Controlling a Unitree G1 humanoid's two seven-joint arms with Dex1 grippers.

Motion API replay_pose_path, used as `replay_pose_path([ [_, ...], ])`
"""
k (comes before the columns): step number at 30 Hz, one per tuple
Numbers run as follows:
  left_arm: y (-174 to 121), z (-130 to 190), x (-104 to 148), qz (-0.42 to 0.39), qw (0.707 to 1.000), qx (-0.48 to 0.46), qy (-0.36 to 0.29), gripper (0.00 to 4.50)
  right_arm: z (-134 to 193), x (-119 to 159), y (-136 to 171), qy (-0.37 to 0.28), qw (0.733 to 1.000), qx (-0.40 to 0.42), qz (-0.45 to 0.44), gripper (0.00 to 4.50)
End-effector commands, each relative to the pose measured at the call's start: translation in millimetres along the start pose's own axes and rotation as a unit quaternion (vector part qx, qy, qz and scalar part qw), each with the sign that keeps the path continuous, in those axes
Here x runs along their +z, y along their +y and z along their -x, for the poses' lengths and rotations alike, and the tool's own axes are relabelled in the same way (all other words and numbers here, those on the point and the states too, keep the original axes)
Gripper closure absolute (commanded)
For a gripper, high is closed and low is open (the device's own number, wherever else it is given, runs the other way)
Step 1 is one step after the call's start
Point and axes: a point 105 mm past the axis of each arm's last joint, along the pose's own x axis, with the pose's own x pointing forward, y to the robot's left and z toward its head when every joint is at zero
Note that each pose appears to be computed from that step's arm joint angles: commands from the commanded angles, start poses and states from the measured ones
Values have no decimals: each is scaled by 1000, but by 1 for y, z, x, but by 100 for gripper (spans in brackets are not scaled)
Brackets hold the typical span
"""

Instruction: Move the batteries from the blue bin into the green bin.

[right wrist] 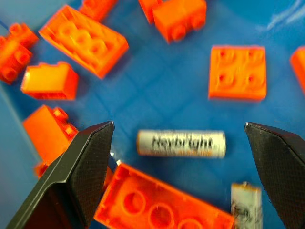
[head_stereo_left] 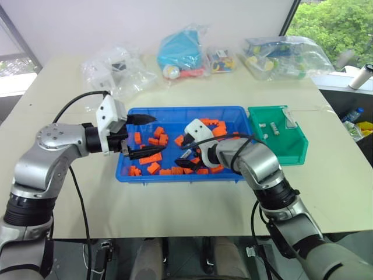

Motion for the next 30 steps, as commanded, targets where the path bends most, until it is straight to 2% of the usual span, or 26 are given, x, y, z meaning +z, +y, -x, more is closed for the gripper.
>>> replay_pose_path([
  [1,1,1,9,-21,1000,0,-7,0,-3,-2,1,-2,1000,-1,8,2],
  [4,2,0,10,-21,1000,0,-8,0,-5,-4,3,-1,1000,5,9,2],
  [5,2,0,10,-21,1000,0,-8,0,-6,-3,4,-2,1000,6,9,25],
  [7,2,0,10,-21,1000,-1,-8,0,-7,-3,3,-5,1000,2,9,79],
  [10,2,-1,11,-20,1000,-5,-10,0,-5,-1,-1,-8,1000,-5,10,225],
  [13,1,-3,11,-18,1000,-13,-12,0,3,5,-9,-17,1000,-12,5,226],
  [15,0,-5,11,-16,1000,-20,-14,0,16,19,-19,-44,999,-22,0,226],
  [18,-5,-10,11,-7,999,-38,-23,0,51,41,-55,-91,993,-72,-15,226],
  [20,-10,-14,11,-5,998,-51,-27,0,80,47,-84,-107,986,-123,-23,226],
  [23,-14,-19,9,-6,998,-64,-29,0,137,30,-131,-93,971,-216,-30,226],
  [26,-13,-20,6,-4,998,-65,-28,0,168,10,-147,-70,964,-255,-23,226],
  [30,-14,-21,3,-5,997,-68,-25,0,188,-9,-157,-47,953,-298,-14,226],
])
